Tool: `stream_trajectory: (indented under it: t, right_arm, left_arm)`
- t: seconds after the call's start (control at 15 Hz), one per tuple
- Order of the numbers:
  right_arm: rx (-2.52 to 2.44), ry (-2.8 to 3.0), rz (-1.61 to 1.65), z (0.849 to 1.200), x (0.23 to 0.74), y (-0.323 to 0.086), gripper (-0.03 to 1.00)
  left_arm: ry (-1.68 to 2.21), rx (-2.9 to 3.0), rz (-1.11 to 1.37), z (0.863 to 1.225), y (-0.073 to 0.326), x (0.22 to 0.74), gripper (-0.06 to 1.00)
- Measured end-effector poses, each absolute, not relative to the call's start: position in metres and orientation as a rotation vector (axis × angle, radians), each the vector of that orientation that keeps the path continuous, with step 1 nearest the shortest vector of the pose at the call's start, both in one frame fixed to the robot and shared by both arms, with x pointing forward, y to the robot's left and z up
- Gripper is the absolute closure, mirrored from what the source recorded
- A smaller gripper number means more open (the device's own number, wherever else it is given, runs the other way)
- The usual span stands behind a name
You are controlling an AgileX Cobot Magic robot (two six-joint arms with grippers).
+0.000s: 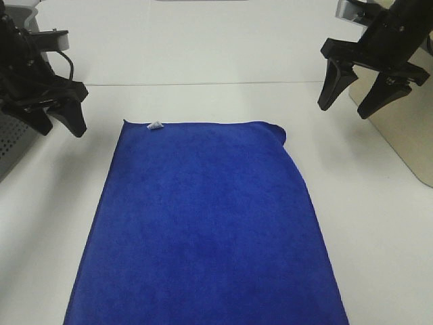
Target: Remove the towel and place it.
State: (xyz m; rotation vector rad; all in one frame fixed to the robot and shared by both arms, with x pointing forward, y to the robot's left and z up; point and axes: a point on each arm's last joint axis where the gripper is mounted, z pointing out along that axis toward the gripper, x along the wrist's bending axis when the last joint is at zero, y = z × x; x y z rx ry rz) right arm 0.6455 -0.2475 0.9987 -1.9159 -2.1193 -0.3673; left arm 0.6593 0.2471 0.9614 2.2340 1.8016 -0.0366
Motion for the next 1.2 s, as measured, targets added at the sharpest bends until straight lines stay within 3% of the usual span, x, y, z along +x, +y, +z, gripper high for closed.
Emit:
stream_trajectory:
  t: [0.6,1.2]
  right_arm:
    - [-1.819,-2.155,-0.540,0.948,0.706,-0.237,0.24]
    - [-1.778,-2.123,-0.561,0.899,0.722,-0.232,0.24]
  left_arm:
    - [1.774,2.088,-0.053,0.911,0.233,0.731,0.31]
    - [1.796,2.042,-0.062,0.878,0.231,0.742,0.31]
